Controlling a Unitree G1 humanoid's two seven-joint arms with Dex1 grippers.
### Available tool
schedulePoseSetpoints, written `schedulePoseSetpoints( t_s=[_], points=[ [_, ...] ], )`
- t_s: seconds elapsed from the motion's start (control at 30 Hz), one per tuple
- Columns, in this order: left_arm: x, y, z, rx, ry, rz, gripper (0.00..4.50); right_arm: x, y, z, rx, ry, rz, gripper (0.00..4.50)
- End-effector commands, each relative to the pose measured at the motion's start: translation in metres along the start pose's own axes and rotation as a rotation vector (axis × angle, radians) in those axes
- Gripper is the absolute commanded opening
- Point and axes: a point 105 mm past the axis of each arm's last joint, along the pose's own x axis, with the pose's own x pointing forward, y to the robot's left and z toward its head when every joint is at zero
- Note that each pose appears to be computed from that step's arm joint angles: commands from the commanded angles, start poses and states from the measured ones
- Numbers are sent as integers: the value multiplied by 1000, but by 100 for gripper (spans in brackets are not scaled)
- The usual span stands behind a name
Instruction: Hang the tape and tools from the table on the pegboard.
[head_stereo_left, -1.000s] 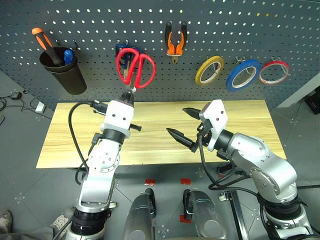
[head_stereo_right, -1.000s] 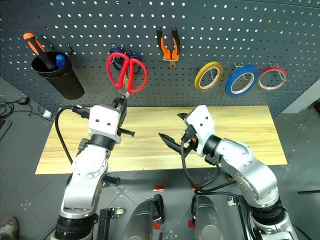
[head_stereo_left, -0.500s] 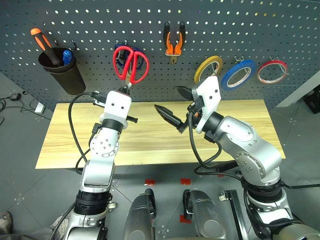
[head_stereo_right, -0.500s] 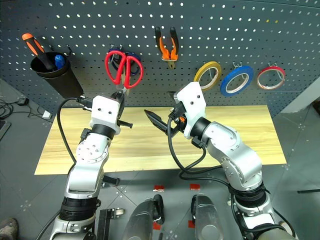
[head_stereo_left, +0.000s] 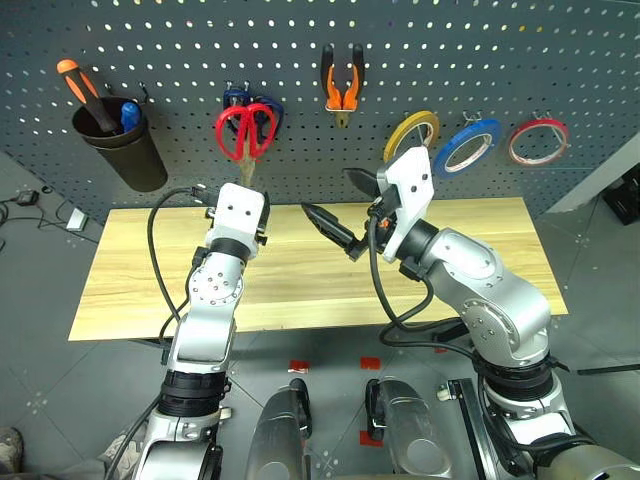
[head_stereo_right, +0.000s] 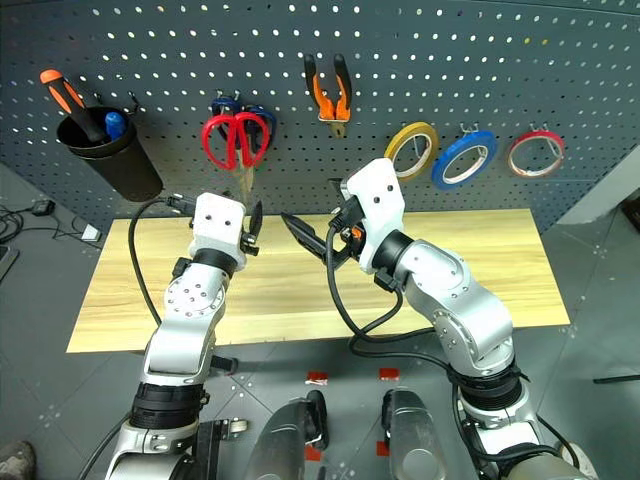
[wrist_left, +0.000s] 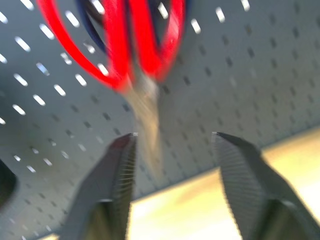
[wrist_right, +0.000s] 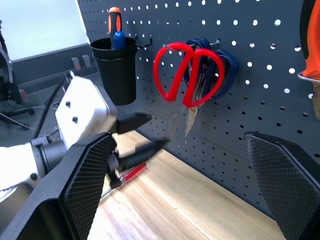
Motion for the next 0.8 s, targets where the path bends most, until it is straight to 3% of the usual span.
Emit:
schedulePoseSetpoints(
  t_s=[0.03,0.13,0.23,0.43,0.8],
  points=[
    [-13,-7,-26,-95,121,-31,353,-3,4,2,-32,-1,8,450],
    [-26,-3,-52,-185,247,-10,353,-7,4,-15,-45,83,-5,450],
    [-37,24,-77,-318,363,97,353,-11,8,-30,-33,160,-3,450],
    [-40,57,-108,-405,525,83,353,-8,18,-33,4,201,11,450],
    [5,84,-119,-450,579,18,353,11,30,-17,47,199,53,450]
  ],
)
